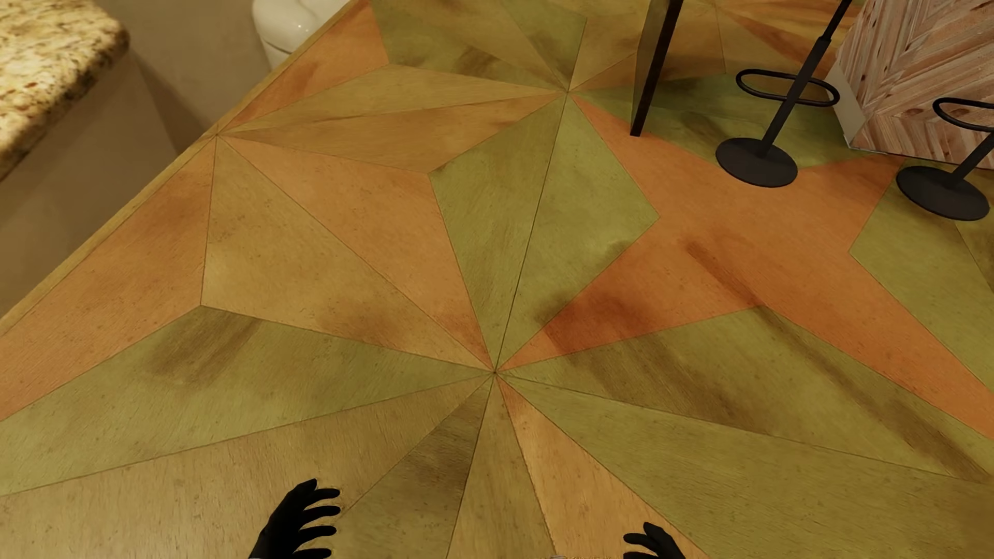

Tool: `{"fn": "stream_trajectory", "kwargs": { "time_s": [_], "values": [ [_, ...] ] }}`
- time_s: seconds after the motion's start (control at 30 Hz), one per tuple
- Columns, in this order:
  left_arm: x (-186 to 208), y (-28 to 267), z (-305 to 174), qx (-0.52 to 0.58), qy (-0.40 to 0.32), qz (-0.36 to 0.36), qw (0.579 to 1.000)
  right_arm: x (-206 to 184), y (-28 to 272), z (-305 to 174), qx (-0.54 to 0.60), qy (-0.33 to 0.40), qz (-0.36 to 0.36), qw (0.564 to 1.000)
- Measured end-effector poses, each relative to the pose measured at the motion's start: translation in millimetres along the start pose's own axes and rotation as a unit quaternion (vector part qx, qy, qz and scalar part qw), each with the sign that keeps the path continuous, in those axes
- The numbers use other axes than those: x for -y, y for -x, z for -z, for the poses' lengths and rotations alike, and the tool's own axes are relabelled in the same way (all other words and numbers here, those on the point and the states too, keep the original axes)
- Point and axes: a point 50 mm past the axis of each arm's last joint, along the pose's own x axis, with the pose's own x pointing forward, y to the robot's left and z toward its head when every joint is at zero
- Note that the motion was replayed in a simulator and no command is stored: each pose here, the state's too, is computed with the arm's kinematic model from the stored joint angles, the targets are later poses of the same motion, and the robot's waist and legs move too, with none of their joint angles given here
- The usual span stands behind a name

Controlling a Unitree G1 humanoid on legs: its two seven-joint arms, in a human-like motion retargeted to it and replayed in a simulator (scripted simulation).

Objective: Face back

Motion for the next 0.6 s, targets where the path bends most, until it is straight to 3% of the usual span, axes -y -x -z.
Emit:
{"fn": "stream_trajectory", "kwargs": {
  "time_s": [0.17, 0.27, 0.37, 0.43, 0.6],
  "values": [
    [1.4, -0.8, 1.1, -0.003, -0.021, -0.007, 1.0, 6.7, -0.8, 1.7, -0.007, 0.007, 0.01, 1.0],
    [3.0, 1.7, 6.2, -0.005, -0.037, 0.002, 0.999, -6.7, 1.9, 12.5, -0.034, 0.017, -0.022, 0.999],
    [-16.0, -1.1, -2.7, 0.003, -0.048, 0.003, 0.999, 0.9, 4.1, 16.3, -0.045, -0.002, -0.02, 0.999],
    [5.8, 0.6, 3.6, -0.002, -0.041, 0.028, 0.999, -0.8, -1.4, 4.6, -0.028, 0.026, -0.021, 0.999],
    [6.8, -2.7, -9.6, 0.016, -0.039, 0.025, 0.999, -6.2, -0.2, 0.8, -0.002, 0.009, -0.02, 1.0]
  ]
}}
